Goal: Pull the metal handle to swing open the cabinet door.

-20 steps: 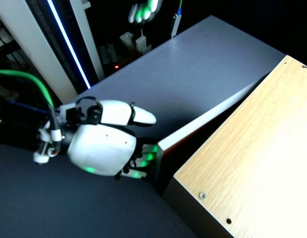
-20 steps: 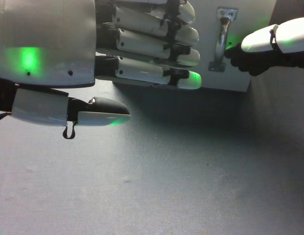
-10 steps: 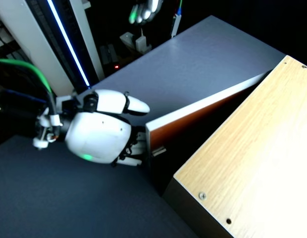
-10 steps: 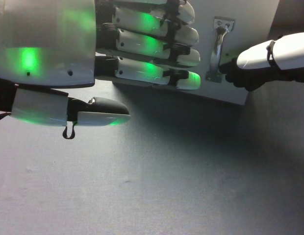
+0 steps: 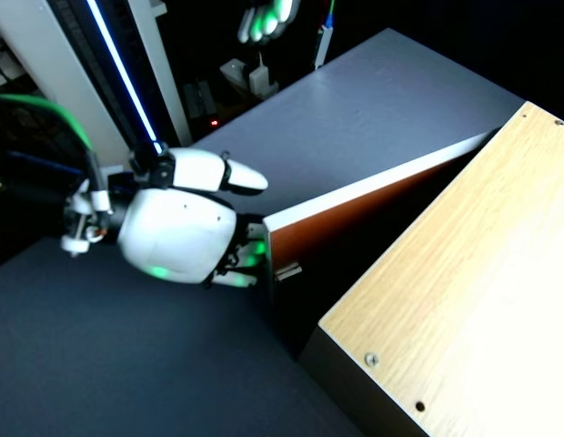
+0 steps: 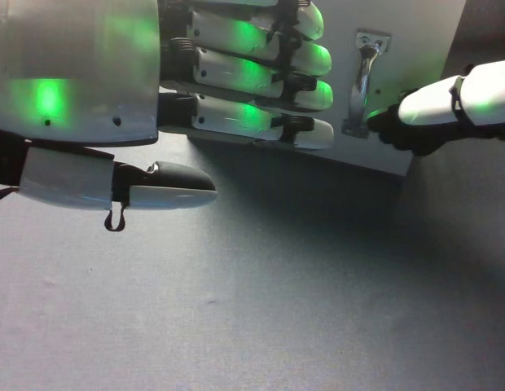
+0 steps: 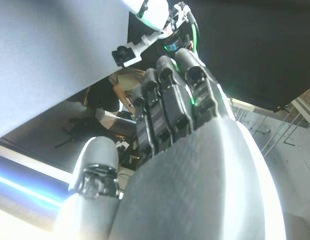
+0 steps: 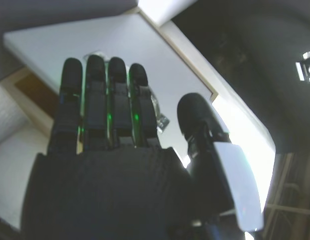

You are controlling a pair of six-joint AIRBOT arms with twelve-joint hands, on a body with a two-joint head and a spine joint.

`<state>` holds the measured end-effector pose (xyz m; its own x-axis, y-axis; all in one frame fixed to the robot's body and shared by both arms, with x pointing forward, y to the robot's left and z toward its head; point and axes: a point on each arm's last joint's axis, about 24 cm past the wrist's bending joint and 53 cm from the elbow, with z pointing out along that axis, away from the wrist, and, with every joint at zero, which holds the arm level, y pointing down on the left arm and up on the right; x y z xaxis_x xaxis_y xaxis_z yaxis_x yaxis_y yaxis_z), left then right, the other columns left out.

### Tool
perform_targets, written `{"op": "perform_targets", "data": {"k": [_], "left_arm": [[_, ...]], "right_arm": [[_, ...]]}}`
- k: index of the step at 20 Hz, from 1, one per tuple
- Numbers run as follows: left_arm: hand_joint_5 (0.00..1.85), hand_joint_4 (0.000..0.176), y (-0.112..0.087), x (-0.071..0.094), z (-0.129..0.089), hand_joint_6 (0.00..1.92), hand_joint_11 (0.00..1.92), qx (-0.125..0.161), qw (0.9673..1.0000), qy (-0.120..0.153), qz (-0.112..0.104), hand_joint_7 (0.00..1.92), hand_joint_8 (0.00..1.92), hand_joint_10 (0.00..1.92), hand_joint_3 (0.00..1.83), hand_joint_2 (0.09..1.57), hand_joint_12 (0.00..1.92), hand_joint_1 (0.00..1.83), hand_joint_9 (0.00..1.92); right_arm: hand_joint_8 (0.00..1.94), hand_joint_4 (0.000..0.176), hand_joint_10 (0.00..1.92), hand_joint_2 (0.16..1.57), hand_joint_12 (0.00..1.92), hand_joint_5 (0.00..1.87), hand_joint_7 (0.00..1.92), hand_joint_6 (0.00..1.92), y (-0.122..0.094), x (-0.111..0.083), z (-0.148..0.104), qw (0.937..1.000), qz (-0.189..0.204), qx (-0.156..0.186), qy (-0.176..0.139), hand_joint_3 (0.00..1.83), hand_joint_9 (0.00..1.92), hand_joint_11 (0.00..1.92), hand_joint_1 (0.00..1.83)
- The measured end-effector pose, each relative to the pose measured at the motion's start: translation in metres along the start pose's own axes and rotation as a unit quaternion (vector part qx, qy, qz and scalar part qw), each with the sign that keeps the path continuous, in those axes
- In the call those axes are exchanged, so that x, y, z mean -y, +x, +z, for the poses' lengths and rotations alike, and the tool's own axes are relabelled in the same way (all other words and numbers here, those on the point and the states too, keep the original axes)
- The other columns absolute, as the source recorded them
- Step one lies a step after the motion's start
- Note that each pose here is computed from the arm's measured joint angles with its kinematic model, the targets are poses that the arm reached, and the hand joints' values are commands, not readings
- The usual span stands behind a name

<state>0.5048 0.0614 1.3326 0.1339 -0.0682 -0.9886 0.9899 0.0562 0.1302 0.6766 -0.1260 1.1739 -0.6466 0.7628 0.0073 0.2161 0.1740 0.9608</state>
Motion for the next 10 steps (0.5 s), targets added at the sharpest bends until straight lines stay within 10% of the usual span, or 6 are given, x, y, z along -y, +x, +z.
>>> {"op": "perform_targets", "data": {"k": [10], "left_arm": [[0.38, 0.0, 0.0, 0.0, 0.0, 0.0, 0.01, 0.0, 1.0, 0.0, 0.0, 0.39, 0.0, 0.0, 0.12, 1.57, 0.75, 0.0, 0.36]], "right_arm": [[0.0, 0.0, 0.0, 1.57, 0.92, 0.42, 0.4, 0.01, -0.07, -0.022, -0.025, 0.9951, -0.065, 0.072, -0.02, 0.13, 0.36, 0.0, 0.0]]}}
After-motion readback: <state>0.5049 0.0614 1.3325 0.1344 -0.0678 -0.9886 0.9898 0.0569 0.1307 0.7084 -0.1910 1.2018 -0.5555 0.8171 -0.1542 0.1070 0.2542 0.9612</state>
